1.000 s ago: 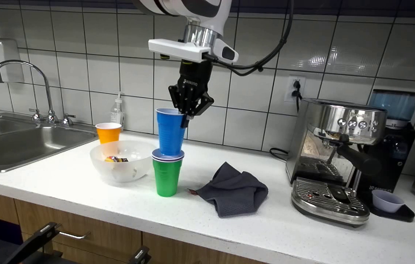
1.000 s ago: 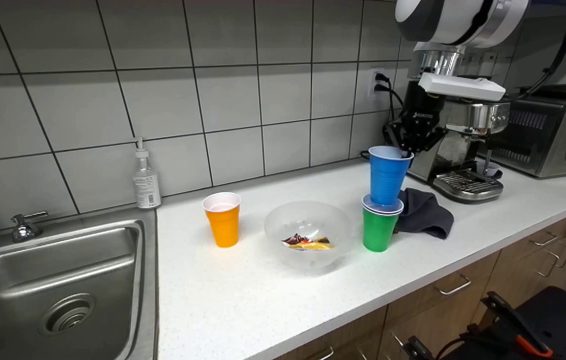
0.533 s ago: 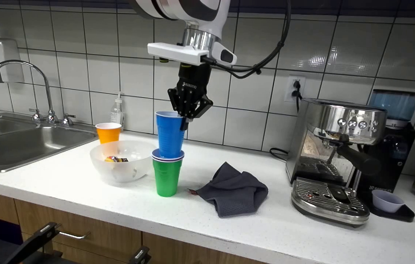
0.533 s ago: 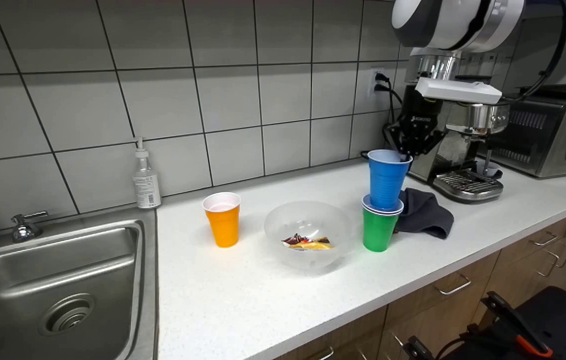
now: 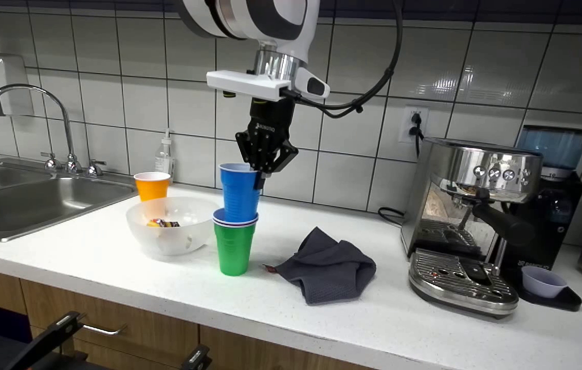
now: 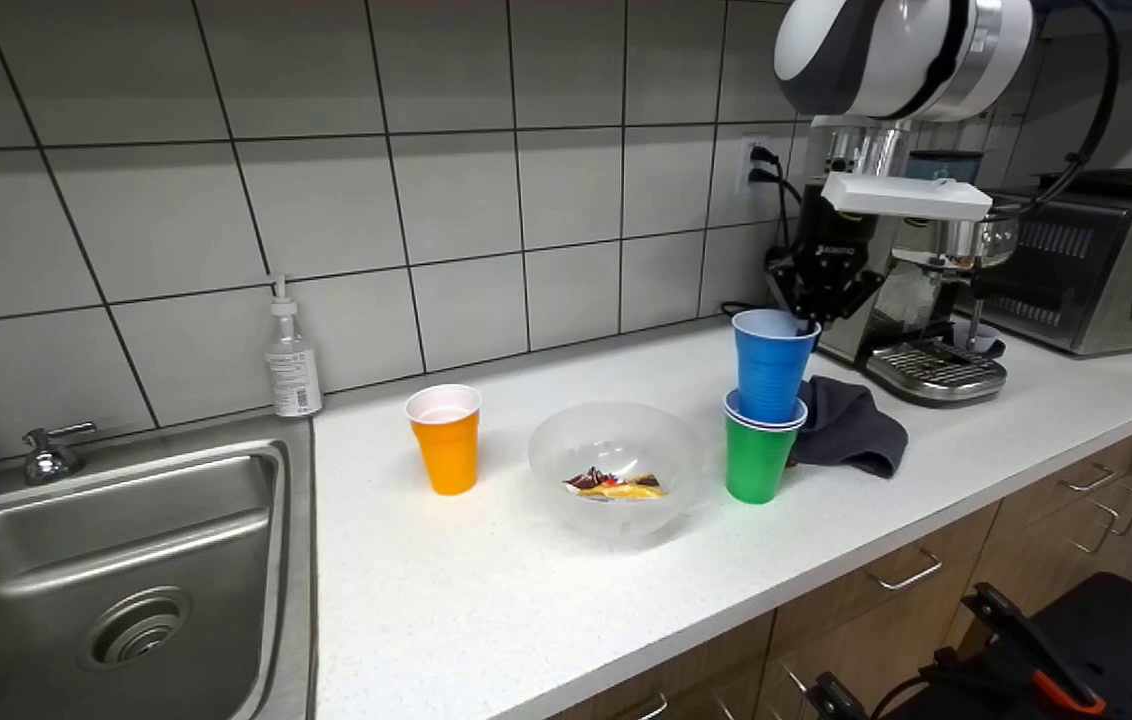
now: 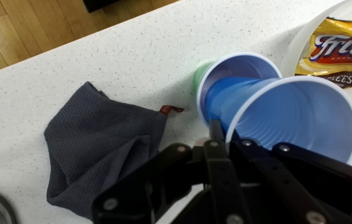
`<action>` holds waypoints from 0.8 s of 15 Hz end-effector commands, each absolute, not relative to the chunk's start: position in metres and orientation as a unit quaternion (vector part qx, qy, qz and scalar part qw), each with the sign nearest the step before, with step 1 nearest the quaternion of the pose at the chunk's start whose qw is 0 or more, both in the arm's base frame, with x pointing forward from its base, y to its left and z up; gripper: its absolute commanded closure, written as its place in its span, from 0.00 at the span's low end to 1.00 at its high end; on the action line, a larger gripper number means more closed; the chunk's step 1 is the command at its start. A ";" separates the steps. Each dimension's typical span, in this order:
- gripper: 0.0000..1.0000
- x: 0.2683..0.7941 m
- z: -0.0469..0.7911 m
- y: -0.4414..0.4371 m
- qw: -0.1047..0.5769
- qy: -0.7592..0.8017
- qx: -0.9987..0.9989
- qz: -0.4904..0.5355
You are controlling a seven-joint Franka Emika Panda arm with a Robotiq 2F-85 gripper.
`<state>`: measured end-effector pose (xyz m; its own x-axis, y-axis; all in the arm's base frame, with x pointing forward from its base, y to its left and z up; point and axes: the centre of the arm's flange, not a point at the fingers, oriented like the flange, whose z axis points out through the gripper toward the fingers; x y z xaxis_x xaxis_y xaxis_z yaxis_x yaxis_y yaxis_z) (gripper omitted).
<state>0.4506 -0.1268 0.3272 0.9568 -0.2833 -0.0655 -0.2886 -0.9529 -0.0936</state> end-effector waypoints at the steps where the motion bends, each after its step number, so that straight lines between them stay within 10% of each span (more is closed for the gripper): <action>1: 0.99 0.453 0.320 -0.121 0.033 0.152 -0.988 0.020; 12: 0.99 0.460 0.302 -0.118 0.019 0.158 -0.987 0.022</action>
<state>0.4578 -0.1240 0.3042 0.9526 -0.2988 -0.0581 -0.3018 -0.9518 -0.0537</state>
